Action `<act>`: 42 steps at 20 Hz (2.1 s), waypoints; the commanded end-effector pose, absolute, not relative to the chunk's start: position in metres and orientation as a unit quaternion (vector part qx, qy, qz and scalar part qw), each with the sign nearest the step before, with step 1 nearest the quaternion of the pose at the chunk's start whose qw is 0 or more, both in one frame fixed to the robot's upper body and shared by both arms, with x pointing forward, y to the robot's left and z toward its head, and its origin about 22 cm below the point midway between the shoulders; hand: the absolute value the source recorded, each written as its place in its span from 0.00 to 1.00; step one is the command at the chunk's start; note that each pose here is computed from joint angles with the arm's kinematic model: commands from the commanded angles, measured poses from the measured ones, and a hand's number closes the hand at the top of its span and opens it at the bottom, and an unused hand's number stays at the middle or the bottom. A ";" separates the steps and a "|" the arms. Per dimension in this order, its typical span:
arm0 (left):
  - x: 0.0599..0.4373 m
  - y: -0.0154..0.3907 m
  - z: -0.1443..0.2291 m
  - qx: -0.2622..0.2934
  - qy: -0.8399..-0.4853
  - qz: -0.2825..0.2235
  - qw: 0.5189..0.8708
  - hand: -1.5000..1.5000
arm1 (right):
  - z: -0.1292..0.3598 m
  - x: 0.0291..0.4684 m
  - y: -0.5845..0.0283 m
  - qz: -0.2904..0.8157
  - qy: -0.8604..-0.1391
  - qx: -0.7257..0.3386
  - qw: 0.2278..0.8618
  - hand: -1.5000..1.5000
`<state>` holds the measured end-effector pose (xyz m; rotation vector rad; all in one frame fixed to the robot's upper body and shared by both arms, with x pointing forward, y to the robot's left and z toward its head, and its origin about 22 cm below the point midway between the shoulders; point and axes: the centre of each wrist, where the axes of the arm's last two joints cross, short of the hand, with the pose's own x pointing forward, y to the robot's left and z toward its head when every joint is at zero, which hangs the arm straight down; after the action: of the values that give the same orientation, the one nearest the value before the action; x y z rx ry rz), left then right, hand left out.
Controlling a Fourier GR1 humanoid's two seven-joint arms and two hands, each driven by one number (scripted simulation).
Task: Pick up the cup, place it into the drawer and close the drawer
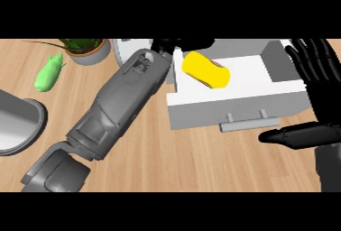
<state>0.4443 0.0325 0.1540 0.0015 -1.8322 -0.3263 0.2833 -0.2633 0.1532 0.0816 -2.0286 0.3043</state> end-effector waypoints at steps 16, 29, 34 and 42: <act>0.436 0.034 0.128 -0.077 -0.787 -0.117 0.601 0.00 | 0.161 0.296 -0.215 0.236 -0.819 0.209 0.479 1.00; 0.437 0.041 0.119 -0.088 -0.817 -0.011 0.570 0.00 | 0.143 0.280 -0.218 0.490 -0.663 0.120 0.553 0.00; 0.438 0.042 0.122 -0.110 -0.812 0.003 0.573 0.00 | 0.115 0.272 -0.211 0.521 -0.661 0.012 0.541 0.00; 0.431 0.055 0.098 -0.143 -0.815 0.032 0.561 0.00 | 0.021 0.305 -0.185 0.569 -0.584 -0.026 0.578 0.00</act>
<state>0.4331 0.0539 0.1013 -0.3033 -1.9135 0.0421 0.2965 -0.2006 0.0582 -0.0302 -1.4474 1.2420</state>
